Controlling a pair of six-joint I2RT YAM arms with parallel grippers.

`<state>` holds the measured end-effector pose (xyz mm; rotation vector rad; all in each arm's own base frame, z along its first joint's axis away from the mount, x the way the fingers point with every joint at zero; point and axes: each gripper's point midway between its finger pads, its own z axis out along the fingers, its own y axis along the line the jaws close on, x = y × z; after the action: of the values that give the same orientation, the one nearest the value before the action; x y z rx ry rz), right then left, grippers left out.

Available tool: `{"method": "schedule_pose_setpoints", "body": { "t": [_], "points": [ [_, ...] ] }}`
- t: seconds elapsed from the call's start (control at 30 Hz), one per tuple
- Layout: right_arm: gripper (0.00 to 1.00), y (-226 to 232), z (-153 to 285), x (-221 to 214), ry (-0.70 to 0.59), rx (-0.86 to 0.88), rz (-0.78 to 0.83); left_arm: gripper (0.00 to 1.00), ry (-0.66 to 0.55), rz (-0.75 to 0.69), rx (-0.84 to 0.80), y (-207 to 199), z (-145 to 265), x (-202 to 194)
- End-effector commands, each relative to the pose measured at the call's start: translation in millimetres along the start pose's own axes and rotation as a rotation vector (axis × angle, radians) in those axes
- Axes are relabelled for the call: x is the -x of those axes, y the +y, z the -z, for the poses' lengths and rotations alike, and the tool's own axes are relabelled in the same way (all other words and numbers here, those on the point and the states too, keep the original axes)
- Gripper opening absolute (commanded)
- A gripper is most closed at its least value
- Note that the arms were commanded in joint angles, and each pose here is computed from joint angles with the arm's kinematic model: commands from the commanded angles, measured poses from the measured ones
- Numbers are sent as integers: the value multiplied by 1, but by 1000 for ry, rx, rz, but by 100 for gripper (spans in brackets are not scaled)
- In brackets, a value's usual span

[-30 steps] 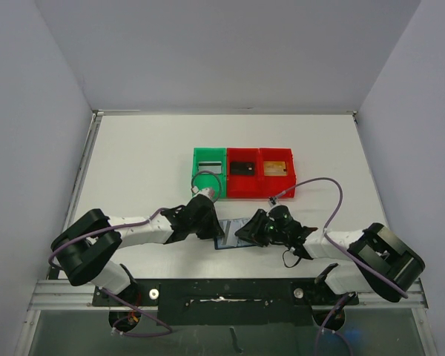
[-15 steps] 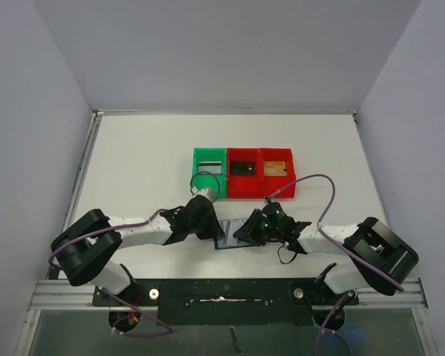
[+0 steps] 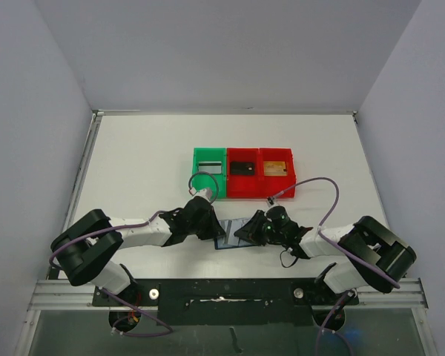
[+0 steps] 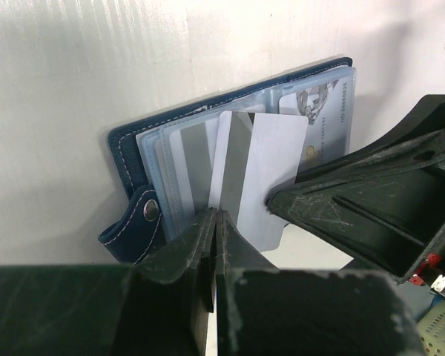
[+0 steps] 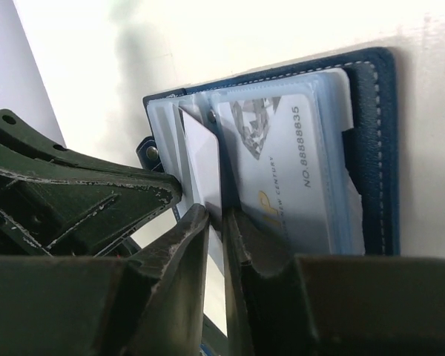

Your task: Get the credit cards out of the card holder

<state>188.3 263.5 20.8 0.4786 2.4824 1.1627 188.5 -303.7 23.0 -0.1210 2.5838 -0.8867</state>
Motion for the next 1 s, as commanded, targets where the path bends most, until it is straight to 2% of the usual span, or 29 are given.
{"method": "schedule_pose_setpoints", "body": {
  "t": [0.0, 0.13, 0.43, 0.67, 0.8, 0.97],
  "points": [
    [11, 30, 3, 22, -88, 144, 20, 0, 95, -18, 142, 44, -1, -30],
    [0, 38, 15, 33, -127, 168, 58, 0, 88, -20, 149, 44, 0, -27],
    [0, 28, 40, 49, -110, 135, 127, 0, 80, -33, 150, 41, 0, -23],
    [0, 44, 44, 56, -121, 159, 235, 0, 43, -43, 87, 20, 5, -11],
    [0, 65, 53, 67, -182, 226, 345, 10, -10, -54, 46, 4, 16, 4],
    [0, 93, 75, 91, -359, 263, 576, 23, -110, -76, -11, -17, 40, 31]
  ]
}}
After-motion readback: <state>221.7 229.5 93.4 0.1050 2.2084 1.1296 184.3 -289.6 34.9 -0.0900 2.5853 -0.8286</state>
